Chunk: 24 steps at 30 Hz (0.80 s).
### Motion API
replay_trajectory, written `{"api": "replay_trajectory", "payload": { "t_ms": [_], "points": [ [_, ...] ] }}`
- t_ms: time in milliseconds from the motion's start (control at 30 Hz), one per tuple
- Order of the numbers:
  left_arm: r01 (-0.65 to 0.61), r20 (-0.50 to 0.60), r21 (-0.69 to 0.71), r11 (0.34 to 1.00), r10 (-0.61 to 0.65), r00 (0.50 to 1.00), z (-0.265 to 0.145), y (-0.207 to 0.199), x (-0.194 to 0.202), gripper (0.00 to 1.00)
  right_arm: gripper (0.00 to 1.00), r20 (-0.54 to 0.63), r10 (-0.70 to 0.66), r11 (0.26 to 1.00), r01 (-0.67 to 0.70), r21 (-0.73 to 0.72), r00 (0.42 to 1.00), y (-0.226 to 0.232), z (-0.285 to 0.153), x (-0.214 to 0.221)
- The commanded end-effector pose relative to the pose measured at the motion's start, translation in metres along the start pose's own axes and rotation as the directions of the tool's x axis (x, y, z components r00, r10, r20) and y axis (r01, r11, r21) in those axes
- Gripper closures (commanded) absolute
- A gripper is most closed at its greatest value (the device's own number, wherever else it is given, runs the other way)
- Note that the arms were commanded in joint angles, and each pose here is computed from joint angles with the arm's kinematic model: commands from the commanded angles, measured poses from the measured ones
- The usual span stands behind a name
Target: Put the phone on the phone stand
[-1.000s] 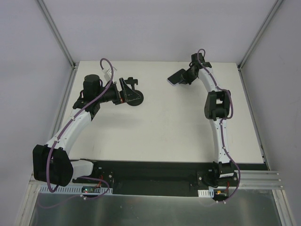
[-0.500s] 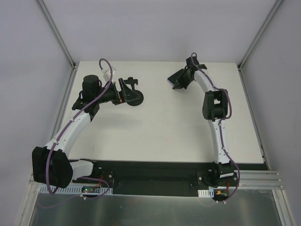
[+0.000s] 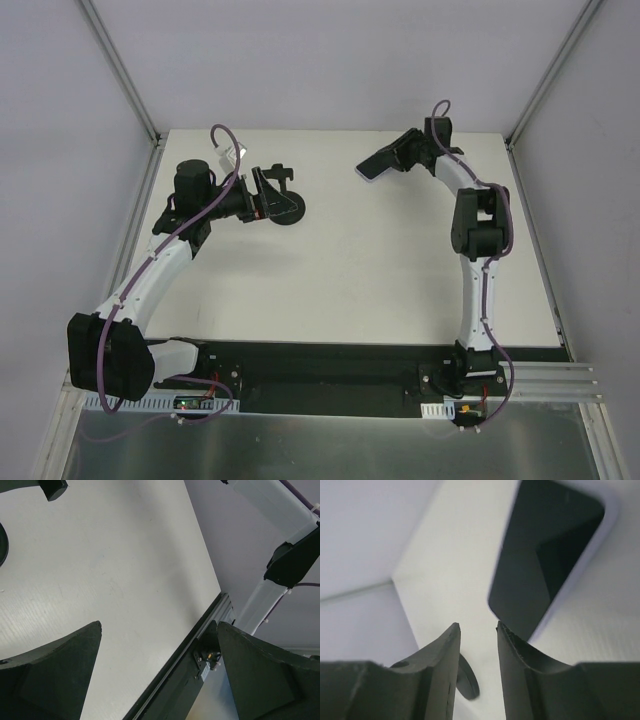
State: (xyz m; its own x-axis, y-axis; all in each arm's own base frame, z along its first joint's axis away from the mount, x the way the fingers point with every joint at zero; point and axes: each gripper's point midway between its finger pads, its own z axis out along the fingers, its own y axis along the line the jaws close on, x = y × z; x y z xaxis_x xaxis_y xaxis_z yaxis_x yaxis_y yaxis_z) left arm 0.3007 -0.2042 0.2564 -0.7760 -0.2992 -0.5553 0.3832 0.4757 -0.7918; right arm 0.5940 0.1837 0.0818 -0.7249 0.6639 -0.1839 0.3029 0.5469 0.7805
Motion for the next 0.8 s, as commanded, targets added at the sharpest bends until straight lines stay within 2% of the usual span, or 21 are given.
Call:
{"api": "replay_trajectory", "payload": {
  "t_ms": [0, 33, 100, 167, 233, 267, 300, 533, 667, 767],
  "points": [
    [-0.1, 0.044, 0.022, 0.995, 0.099, 0.994, -0.001, -0.007, -0.01, 0.02, 0.7, 0.276, 0.099, 0.971, -0.032, -0.237, 0.956, 0.042, -0.012, -0.096],
    [-0.105, 0.041, 0.023, 0.994, 0.104, 0.994, 0.0, -0.008, -0.01, 0.02, 0.73, 0.324, 0.087, 0.963, 0.004, -0.268, 0.942, 0.058, -0.019, -0.114],
    [-0.12, 0.039, 0.025, 0.992, 0.119, 0.992, 0.001, -0.007, -0.01, 0.02, 0.76, 0.387, 0.091, 0.973, 0.002, -0.232, 0.917, 0.04, -0.006, -0.137],
    [-0.133, 0.032, 0.03, 0.991, 0.132, 0.991, 0.002, -0.008, -0.008, 0.02, 0.76, 0.451, 0.1, 0.971, 0.011, -0.237, 0.887, 0.045, -0.009, -0.162],
    [-0.145, 0.026, 0.042, 0.989, 0.144, 0.989, 0.002, -0.011, -0.007, 0.02, 0.75, 0.452, 0.114, 0.98, -0.026, -0.196, 0.885, 0.018, 0.013, -0.166],
    [-0.157, 0.028, 0.044, 0.987, 0.155, 0.987, 0.002, -0.012, -0.008, 0.02, 0.75, 0.485, 0.114, 0.978, -0.013, -0.207, 0.867, 0.027, 0.007, -0.179],
    [-0.162, 0.029, 0.046, 0.986, 0.161, 0.987, 0.001, -0.013, -0.008, 0.02, 0.75, 0.48, 0.116, 0.982, -0.029, -0.185, 0.87, 0.01, 0.021, -0.176],
    [-0.175, 0.023, 0.061, 0.983, 0.174, 0.984, 0.001, -0.017, -0.007, 0.02, 0.69, 0.471, 0.091, 0.989, -0.023, -0.149, 0.878, -0.002, 0.053, -0.157],
    [-0.183, 0.03, 0.065, 0.981, 0.182, 0.983, 0.0, -0.02, -0.008, 0.02, 0.7, 0.385, 0.189, 0.978, -0.137, -0.158, 0.903, -0.015, 0.071, -0.136],
    [-0.181, 0.033, 0.062, 0.982, 0.179, 0.983, -0.001, -0.02, -0.008, 0.02, 0.7, 0.281, 0.209, 0.976, -0.183, -0.114, 0.937, -0.018, 0.082, -0.103]
  ]
}}
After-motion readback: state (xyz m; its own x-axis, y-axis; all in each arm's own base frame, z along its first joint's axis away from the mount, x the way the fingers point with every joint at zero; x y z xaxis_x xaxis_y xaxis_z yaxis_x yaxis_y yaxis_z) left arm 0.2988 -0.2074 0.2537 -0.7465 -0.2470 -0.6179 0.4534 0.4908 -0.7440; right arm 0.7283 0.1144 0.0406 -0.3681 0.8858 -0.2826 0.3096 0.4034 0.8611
